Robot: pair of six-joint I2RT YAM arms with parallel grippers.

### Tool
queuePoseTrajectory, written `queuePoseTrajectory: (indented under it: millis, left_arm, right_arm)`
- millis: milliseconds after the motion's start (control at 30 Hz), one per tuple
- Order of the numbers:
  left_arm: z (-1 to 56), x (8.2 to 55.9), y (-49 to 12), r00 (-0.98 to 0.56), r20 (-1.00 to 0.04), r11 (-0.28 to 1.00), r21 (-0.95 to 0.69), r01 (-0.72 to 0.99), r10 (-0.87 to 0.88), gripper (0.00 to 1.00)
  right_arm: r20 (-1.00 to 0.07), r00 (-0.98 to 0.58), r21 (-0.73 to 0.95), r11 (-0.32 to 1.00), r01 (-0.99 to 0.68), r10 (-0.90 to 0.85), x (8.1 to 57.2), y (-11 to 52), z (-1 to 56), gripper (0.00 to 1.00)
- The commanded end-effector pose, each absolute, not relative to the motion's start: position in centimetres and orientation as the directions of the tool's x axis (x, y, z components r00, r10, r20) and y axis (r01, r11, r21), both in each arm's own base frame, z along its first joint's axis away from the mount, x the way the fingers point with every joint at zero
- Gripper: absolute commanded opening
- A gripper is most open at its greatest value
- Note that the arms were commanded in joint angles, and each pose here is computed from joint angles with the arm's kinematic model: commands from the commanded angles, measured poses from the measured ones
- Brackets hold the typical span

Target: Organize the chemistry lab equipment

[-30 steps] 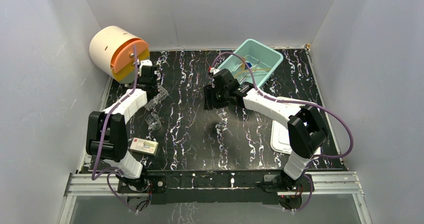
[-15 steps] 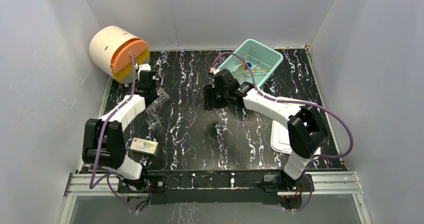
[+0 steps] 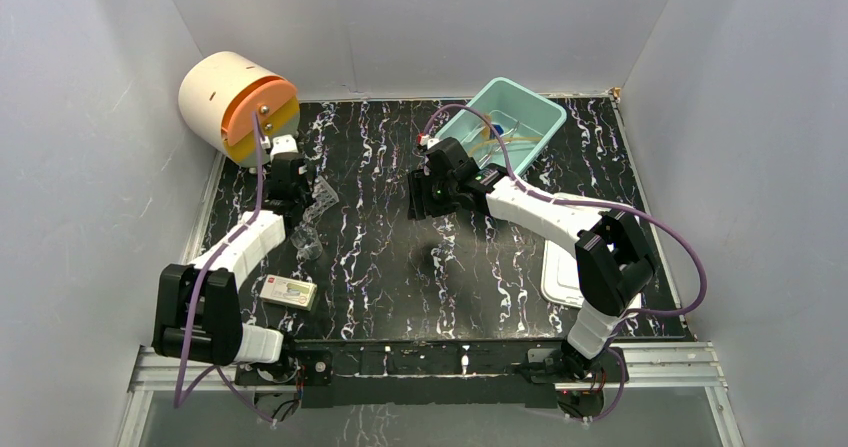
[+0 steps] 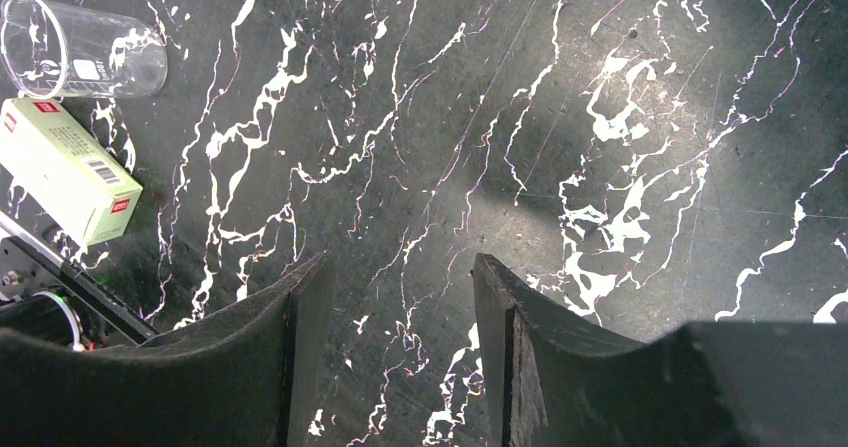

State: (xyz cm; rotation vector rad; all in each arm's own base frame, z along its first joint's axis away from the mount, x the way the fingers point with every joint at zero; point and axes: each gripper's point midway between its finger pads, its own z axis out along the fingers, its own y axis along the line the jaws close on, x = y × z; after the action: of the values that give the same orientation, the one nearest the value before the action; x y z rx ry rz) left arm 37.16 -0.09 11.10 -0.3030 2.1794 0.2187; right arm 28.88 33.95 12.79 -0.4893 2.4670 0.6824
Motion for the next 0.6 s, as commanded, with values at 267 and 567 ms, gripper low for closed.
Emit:
queuePoseTrajectory:
  millis: [267, 567]
  left_arm:
    - [12.7, 37.3, -0.1, -0.527, -0.838, 0.957, 0.024, -0.288, -0.138, 0.22]
    - [16.9, 37.8, -0.1, -0.495, -0.857, 0.955, 0.010, -0.295, -0.144, 0.32]
  right_arm:
    - [-0.599, -0.781, 0.377, 0.799, -0.469, -0.176, 29.2, 34.0, 13.7, 0.61]
    - [-0.608, -0.776, 0.379, 0.798, -0.469, -0.168, 29.3, 34.1, 14.1, 0.61]
